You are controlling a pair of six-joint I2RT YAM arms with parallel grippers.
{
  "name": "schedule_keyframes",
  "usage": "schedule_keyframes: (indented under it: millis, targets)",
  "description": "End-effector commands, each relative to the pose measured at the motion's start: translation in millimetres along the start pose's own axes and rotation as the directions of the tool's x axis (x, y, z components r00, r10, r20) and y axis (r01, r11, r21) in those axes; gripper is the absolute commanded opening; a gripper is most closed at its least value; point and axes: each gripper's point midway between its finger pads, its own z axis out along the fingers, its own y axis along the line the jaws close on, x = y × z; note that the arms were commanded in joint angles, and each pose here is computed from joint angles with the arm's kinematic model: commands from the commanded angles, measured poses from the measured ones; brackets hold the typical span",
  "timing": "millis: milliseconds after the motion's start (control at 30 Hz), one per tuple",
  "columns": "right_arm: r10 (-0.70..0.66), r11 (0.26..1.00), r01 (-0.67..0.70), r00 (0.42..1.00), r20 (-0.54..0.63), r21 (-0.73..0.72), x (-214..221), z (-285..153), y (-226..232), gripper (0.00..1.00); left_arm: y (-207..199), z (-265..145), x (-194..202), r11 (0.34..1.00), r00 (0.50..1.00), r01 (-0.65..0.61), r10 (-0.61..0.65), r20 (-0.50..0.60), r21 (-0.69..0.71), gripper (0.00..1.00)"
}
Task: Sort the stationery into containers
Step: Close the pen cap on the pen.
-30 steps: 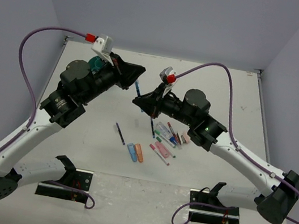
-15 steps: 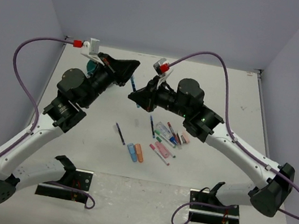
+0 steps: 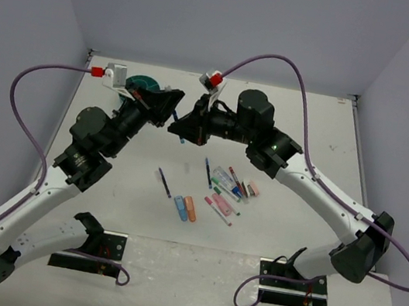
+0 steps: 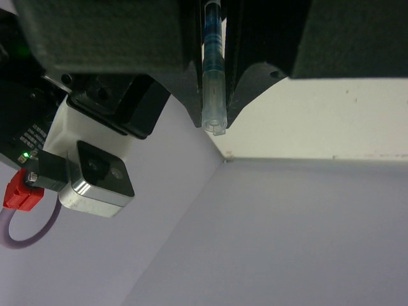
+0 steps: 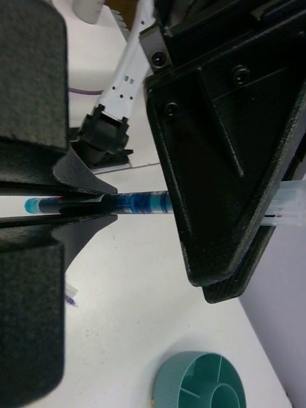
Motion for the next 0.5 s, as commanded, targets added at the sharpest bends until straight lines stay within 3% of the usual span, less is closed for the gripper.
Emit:
schedule_keyframes:
  millis: [0,67,133,167,267,300,333,467]
  targets:
    - [-0.193,0.969,0.232,0.923,0.332,-0.082,-71.1,-37.5,26.8,0.0,-11.1,-28.5,39.3,0.989,0.942,-0.141,0.145,-0.301,0.034,0.0]
    - [-0.183,0.969,0.222,0.942,0.282,-0.112,-41.5,-39.0,26.1,0.0,-18.8,-22.7,27.4,0.983,0.939,-0.177,0.185,-0.29,0.053,0.0]
    - [-0.178,0.968,0.216,0.949,0.26,-0.125,-25.8,-43.9,27.0,0.0,-29.2,-17.8,18.3,0.977,0.937,-0.196,0.213,-0.279,0.088,0.11]
    - [-0.176,0.969,0.213,0.951,0.253,-0.128,-20.2,-46.6,27.4,0.0,-33.8,-15.6,15.5,0.974,0.935,-0.201,0.223,-0.274,0.106,0.19]
    - [-0.172,0.971,0.203,0.959,0.224,-0.123,-9.2,-50.8,26.3,0.0,-44.5,-9.3,11.3,0.969,0.936,-0.199,0.232,-0.265,0.147,0.6]
    - [-0.173,0.971,0.204,0.96,0.22,-0.125,-8.2,-51.4,26.7,0.0,-46.6,-7.5,9.7,0.968,0.937,-0.198,0.232,-0.262,0.152,0.64]
    - [-0.173,0.972,0.2,0.964,0.201,-0.124,-3.2,-51.4,25.3,0.0,-48.2,-5.6,8.1,0.969,0.938,-0.196,0.231,-0.258,0.153,0.78]
    - [-0.183,0.975,0.201,0.967,0.178,-0.093,5.3,-56.2,20.7,0.0,-58.9,-0.8,1.0,0.969,0.953,-0.165,0.204,-0.224,0.183,0.74]
